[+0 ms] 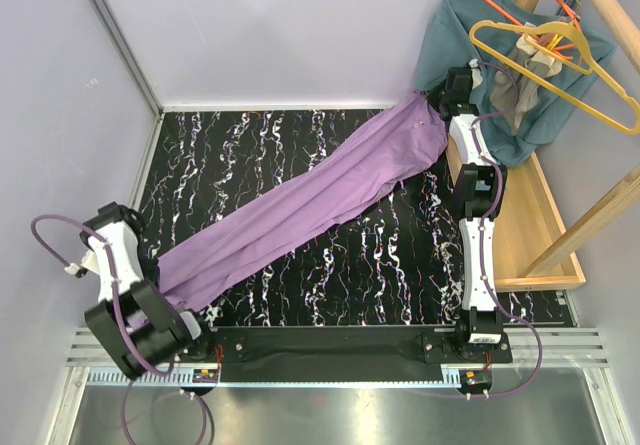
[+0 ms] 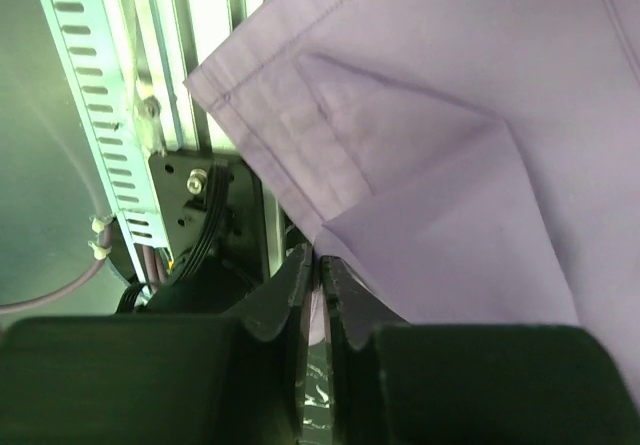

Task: Place the trousers on the hanger
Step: Fold the trousers at the center of the board.

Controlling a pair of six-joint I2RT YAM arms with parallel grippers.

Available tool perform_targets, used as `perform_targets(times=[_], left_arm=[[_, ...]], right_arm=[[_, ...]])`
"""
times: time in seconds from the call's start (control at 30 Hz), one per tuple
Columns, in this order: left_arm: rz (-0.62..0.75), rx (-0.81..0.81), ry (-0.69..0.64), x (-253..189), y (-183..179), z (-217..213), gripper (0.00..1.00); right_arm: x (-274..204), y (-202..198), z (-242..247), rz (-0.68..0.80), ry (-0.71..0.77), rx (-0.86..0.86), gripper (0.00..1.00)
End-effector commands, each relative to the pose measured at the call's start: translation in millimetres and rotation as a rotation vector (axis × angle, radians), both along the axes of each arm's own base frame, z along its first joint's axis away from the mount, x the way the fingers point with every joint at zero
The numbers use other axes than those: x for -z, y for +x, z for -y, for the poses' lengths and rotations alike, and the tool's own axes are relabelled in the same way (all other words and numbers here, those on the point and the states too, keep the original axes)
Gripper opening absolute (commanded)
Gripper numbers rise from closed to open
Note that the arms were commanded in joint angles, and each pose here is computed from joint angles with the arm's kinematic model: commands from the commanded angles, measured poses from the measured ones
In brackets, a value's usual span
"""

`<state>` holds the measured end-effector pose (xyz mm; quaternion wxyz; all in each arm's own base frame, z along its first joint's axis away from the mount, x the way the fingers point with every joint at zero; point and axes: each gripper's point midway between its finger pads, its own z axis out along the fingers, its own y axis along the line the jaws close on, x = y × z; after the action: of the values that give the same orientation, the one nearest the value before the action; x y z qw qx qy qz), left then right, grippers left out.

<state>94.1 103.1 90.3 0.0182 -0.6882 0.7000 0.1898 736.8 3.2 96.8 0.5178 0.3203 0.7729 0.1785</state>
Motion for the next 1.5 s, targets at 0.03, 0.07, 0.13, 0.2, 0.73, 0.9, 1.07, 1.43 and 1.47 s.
perform_targets(times=[0.03,0.07,0.13,0.2,0.73,0.9,1.07,1.43,1.47], left_arm=[[-0.026,0.036,0.127,-7,16,-44,0.14],[-0.022,0.051,0.142,-12,22,-50,0.16],[0.013,0.111,0.182,-28,42,-68,0.31],[0.032,0.135,0.201,-41,49,-74,0.39],[-0.038,0.073,0.267,-62,-1,-57,0.89],[0.054,0.136,0.245,-58,12,-52,0.82],[0.158,0.172,0.040,0,38,-24,0.60],[0.363,0.103,0.022,42,65,-25,0.41],[0.367,0.116,0.051,40,67,-32,0.42]], right_arm=[[-42,6,24,0.091,-0.007,0.058,0.01],[-44,6,23,0.093,-0.008,0.055,0.01],[-42,6,20,0.090,-0.009,0.051,0.01],[-41,6,20,0.090,-0.008,0.051,0.03],[-56,-8,6,0.057,-0.001,0.012,0.71],[-85,-20,-3,0.072,0.029,-0.014,0.79],[-78,-44,-36,0.008,0.162,-0.075,0.70],[-70,-132,-126,-0.163,0.394,-0.218,0.52],[-71,-140,-142,-0.170,0.397,-0.253,0.52]])
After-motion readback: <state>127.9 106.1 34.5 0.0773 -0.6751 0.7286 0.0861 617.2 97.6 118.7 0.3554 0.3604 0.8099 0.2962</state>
